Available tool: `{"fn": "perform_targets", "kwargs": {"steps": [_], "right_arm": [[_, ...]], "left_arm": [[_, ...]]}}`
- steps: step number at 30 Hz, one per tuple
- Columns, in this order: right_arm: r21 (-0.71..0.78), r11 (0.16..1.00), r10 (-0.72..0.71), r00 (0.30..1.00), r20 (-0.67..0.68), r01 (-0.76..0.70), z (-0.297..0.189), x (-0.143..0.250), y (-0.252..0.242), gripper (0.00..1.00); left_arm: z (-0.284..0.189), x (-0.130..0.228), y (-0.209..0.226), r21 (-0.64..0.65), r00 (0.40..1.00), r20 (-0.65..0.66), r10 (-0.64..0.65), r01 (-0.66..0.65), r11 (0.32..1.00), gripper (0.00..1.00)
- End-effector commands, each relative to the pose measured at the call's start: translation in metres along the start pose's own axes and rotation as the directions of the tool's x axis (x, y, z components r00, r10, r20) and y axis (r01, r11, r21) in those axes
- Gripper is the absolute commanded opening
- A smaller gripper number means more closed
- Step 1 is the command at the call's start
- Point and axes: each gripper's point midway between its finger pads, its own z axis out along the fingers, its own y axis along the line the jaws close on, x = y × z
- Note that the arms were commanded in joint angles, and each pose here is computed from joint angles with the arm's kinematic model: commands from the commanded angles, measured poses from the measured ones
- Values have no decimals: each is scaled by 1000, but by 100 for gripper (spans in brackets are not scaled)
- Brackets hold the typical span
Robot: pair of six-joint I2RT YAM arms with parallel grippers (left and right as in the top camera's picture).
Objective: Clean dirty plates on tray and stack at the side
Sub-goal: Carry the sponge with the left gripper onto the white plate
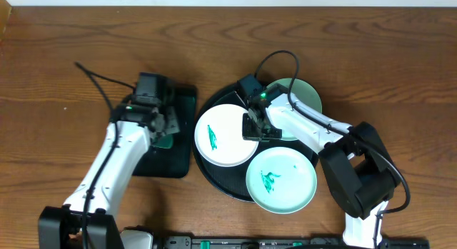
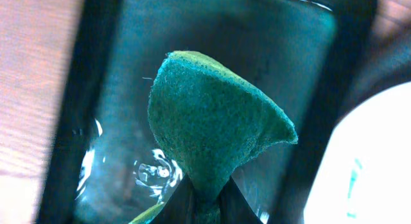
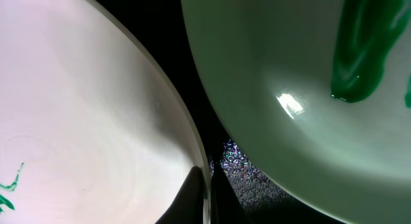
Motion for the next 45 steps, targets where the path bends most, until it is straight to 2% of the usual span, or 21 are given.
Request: {"fn": "perform_targets", "kwargs": {"steps": [1, 5, 9, 13, 17, 20, 35, 41, 45], "right_arm": [[23, 1000, -14, 1000, -2, 14, 0, 5, -2, 1], [27, 1000, -14, 1000, -8, 14, 0, 6, -3, 1], [37, 999, -13, 1000, -19, 14, 0, 9, -6, 1], [45, 999, -15, 999, -30, 16, 0, 12, -8, 1], [51, 999, -14, 999, -37, 16, 0, 13, -9, 1], [53, 998, -14, 999, -39, 16, 0, 14, -10, 1], [65, 998, -14, 998, -55, 17, 0, 18, -13, 1], [66, 998, -20, 998, -57, 24, -1, 18, -13, 1], [66, 998, -20, 998, -57, 24, -1, 18, -13, 1]], "left_arm": [[5, 11, -26, 40, 999, -21, 36, -35, 999, 7], [18, 23, -57, 61, 998, -45, 42, -39, 997, 7], [38, 35, -80, 71, 996, -86, -3, 9, 997, 7], [57, 48, -104, 129, 990, -140, 0, 18, 991, 7], [70, 59, -120, 191, 979, -203, -8, 48, 980, 7], [74, 62, -121, 192, 976, -219, -9, 52, 980, 7], [58, 53, -123, 218, 983, -184, -8, 49, 975, 7], [35, 31, -115, 199, 997, -74, -10, 24, 980, 7], [19, 22, -99, 142, 1000, -10, -21, 22, 990, 7]]}}
